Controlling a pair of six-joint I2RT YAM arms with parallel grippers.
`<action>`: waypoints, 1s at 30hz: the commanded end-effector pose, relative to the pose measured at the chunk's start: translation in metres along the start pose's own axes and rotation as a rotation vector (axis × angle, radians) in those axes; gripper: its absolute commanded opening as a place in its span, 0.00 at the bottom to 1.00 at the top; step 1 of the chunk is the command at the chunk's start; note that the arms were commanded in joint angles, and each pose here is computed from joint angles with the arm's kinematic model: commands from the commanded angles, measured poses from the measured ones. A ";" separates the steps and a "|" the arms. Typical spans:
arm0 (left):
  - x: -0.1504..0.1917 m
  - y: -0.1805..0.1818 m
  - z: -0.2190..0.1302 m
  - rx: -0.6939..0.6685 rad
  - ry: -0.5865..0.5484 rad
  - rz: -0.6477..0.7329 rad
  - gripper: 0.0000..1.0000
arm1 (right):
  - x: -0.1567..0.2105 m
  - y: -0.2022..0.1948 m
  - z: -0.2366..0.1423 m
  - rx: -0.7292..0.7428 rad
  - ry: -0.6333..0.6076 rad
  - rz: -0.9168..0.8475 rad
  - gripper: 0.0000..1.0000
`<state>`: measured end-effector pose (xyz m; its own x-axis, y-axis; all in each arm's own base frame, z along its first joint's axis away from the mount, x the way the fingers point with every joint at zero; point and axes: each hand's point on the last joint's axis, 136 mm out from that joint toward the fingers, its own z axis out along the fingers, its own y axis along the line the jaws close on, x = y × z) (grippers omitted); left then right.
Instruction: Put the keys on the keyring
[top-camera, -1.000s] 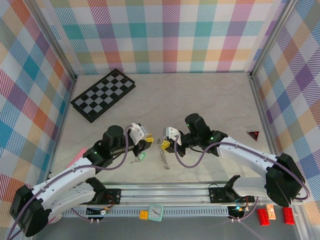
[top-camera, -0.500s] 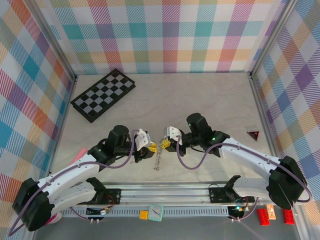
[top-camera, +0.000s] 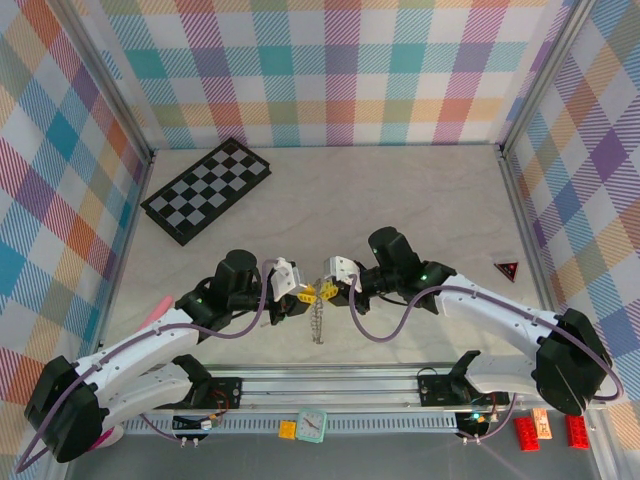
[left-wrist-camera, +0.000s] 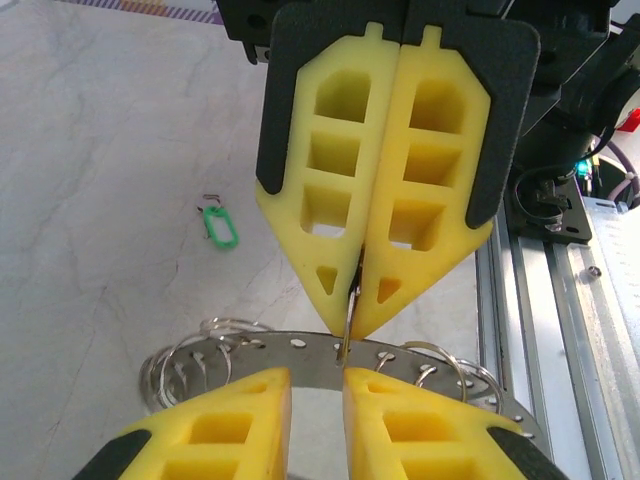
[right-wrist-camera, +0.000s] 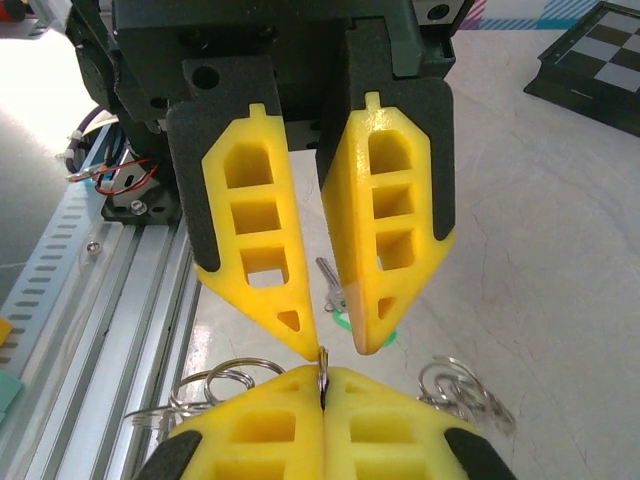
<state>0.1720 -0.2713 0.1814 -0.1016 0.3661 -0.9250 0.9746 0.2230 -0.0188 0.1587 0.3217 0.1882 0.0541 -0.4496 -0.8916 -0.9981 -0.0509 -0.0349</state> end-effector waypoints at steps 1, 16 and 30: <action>-0.007 -0.011 0.001 0.053 -0.034 0.037 0.20 | -0.020 0.000 -0.001 -0.012 -0.042 -0.056 0.00; -0.005 -0.014 0.003 0.075 -0.027 0.039 0.11 | -0.024 0.003 0.006 -0.030 -0.049 -0.063 0.00; -0.001 -0.003 -0.001 -0.013 -0.036 0.081 0.00 | -0.013 0.009 0.013 -0.090 -0.023 -0.047 0.16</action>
<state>0.1667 -0.2675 0.1690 -0.1021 0.3938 -0.9135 0.9775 0.2103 -0.0186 0.1584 0.3334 0.1737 0.0349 -0.4773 -0.8781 -0.9966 -0.0820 0.0050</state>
